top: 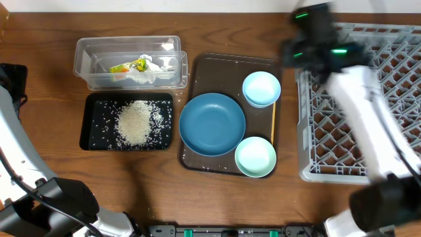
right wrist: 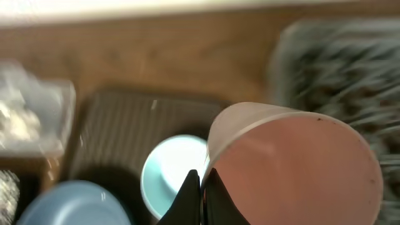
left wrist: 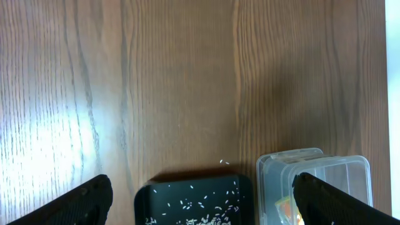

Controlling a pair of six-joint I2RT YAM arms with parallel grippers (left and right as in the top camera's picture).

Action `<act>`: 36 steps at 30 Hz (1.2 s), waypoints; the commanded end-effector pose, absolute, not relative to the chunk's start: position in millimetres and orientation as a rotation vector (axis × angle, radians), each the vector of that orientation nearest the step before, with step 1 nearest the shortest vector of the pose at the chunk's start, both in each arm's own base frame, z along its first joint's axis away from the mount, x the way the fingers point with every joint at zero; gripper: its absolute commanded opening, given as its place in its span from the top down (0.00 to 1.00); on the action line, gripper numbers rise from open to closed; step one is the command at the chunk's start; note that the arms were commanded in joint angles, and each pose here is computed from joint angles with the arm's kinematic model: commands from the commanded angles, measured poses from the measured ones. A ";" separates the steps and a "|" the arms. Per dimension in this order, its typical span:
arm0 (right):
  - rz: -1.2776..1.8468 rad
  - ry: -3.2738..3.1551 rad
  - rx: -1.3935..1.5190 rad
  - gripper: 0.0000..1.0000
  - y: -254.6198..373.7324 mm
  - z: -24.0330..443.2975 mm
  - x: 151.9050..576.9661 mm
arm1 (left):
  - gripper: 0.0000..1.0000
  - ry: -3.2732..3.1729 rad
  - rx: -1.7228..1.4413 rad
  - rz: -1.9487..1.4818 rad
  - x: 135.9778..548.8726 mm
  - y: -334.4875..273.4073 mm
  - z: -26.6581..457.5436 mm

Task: Sort waste into correct bins and load items into the dishwasher rack
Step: 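Grasp the pink cup rim with the right gripper and lift it, then carry the pink cup right over the grey dish rack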

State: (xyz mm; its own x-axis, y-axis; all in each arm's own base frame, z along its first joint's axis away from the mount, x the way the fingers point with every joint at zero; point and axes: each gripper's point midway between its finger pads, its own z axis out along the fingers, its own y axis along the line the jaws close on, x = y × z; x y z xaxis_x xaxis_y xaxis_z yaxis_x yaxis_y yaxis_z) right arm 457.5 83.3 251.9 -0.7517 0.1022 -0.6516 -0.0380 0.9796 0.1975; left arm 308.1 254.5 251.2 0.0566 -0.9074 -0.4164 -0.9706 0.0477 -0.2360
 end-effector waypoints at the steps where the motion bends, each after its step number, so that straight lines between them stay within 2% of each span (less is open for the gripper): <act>1: 0.416 2.347 0.033 0.99 51.9 277.6 454.8 | 0.06 1.884 -1.886 0.194 306.5 255.6 248.4; 8: 0.781 2.258 0.102 0.99 -17.5 278.1 453.4 | 0.06 1.884 -1.886 0.194 306.5 255.5 248.4; 17: 1.134 2.132 0.234 0.99 -85.0 232.8 469.6 | 0.06 1.884 -1.886 0.194 306.5 255.6 248.4; 22: 1.325 1.968 0.216 0.99 -117.7 227.6 467.5 | 0.06 1.884 -1.886 0.194 306.5 255.5 248.4; 30: 1.395 1.899 0.341 0.99 -165.1 197.1 458.0 | 0.06 1.883 -1.886 0.195 306.5 255.6 248.4; 36: 1.421 1.904 0.392 0.99 -172.2 175.0 459.3 | 0.06 1.883 -1.886 0.195 306.5 255.6 248.4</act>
